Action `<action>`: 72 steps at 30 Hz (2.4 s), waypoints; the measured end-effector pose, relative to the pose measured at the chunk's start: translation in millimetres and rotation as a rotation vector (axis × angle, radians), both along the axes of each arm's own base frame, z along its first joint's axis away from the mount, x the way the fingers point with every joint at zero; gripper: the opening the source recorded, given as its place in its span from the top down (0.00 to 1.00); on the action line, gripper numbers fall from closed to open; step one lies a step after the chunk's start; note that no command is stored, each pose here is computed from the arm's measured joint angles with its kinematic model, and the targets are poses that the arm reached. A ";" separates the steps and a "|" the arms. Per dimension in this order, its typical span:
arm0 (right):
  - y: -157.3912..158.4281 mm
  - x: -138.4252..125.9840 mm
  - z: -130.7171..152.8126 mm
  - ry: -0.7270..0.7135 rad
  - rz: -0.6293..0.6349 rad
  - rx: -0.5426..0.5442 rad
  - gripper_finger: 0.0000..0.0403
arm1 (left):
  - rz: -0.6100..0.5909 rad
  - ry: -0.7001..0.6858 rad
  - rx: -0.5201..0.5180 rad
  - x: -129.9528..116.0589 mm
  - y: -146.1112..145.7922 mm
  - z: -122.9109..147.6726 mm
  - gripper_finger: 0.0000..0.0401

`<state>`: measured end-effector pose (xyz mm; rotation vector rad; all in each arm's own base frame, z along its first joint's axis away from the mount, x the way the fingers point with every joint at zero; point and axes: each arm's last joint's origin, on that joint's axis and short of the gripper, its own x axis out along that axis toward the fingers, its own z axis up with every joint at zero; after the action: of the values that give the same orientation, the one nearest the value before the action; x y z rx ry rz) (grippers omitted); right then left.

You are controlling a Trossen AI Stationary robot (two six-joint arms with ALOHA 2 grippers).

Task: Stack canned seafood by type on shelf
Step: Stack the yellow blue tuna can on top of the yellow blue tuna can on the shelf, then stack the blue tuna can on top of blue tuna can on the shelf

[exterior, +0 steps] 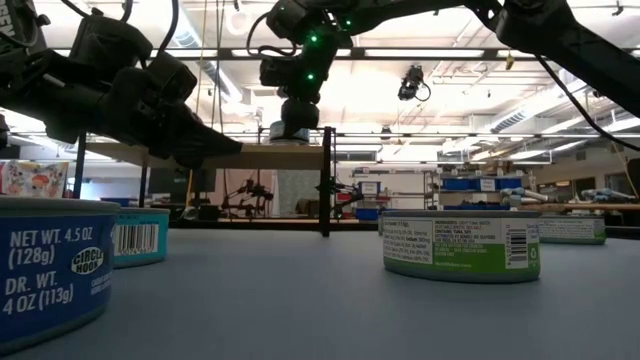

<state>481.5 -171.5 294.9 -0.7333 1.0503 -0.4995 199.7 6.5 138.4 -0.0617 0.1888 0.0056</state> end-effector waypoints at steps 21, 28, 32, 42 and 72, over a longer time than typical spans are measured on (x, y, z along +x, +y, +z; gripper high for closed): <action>6.5 -0.4 5.4 -0.034 0.012 0.060 0.35 | 0.001 0.011 -0.003 -0.2 0.0 -1.1 0.99; 26.7 -7.6 28.8 -0.071 0.060 0.087 0.52 | 0.001 0.009 -0.003 -0.2 0.0 -0.9 0.99; 33.2 -11.9 31.8 -0.134 0.115 0.287 0.76 | 0.015 0.008 0.000 -0.2 0.4 -0.8 0.99; 57.5 -0.4 41.9 -0.303 0.294 0.509 0.99 | 0.035 0.016 0.008 -0.4 1.0 -1.5 0.99; 155.5 -51.7 -23.2 -0.709 0.296 0.442 1.00 | 0.029 0.017 0.034 -0.3 1.1 -1.5 0.99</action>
<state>429.8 -15.9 271.7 -0.2645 0.3511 -0.2227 199.4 7.6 137.0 -0.0310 0.2045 0.0385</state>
